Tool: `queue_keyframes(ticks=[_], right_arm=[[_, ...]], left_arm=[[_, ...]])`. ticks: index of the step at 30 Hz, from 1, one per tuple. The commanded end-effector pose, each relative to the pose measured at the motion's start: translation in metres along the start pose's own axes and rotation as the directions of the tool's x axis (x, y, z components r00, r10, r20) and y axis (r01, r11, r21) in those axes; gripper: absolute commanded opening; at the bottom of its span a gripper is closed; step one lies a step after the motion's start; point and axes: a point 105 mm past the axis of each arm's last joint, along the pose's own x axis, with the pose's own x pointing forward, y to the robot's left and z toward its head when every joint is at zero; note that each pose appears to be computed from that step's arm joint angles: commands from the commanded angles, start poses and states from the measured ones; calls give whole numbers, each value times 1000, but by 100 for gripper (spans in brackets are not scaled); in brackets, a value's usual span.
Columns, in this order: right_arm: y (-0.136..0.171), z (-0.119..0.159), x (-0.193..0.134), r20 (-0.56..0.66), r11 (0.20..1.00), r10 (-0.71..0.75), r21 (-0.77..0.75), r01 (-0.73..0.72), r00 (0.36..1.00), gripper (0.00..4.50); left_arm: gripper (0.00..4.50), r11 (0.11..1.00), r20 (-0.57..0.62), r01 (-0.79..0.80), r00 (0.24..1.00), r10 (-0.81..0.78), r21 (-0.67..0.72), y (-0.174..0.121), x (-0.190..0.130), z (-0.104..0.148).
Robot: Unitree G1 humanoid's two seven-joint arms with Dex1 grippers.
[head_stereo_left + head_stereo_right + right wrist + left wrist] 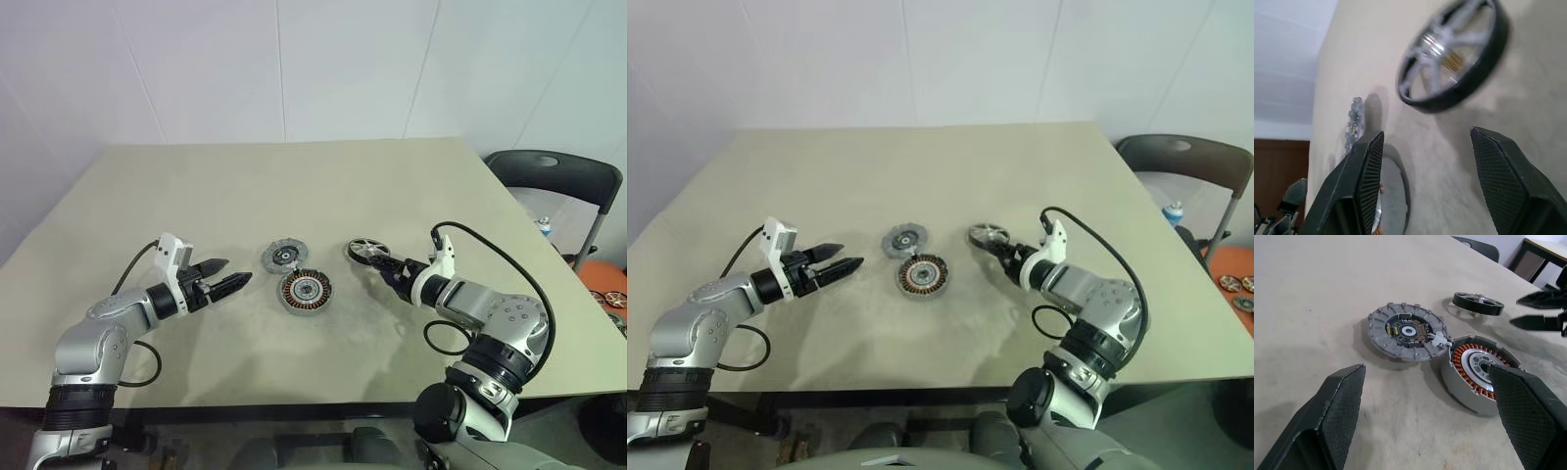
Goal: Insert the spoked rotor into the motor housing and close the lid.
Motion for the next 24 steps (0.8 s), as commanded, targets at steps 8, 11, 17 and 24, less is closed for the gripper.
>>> queue_keyframes(ticks=[8, 11, 17, 24], right_arm=[[5, 11, 12, 97, 999, -27, 28, 25, 995, 293], [7, 13, 12, 111, 1000, -21, 19, 19, 994, 293], [13, 27, 11, 161, 1000, 18, 11, -20, 987, 293], [15, 16, 26, 134, 999, 23, 36, -28, 991, 293]], left_arm=[[426, 998, -2, 9, 1000, -8, 55, 1, 1, 9], [426, 998, -8, 4, 1000, -4, 56, 2, 0, 7], [426, 998, -10, 3, 1000, -2, 55, 4, 1, 6], [426, 998, -13, 6, 1000, -6, 60, 4, 3, 5]])
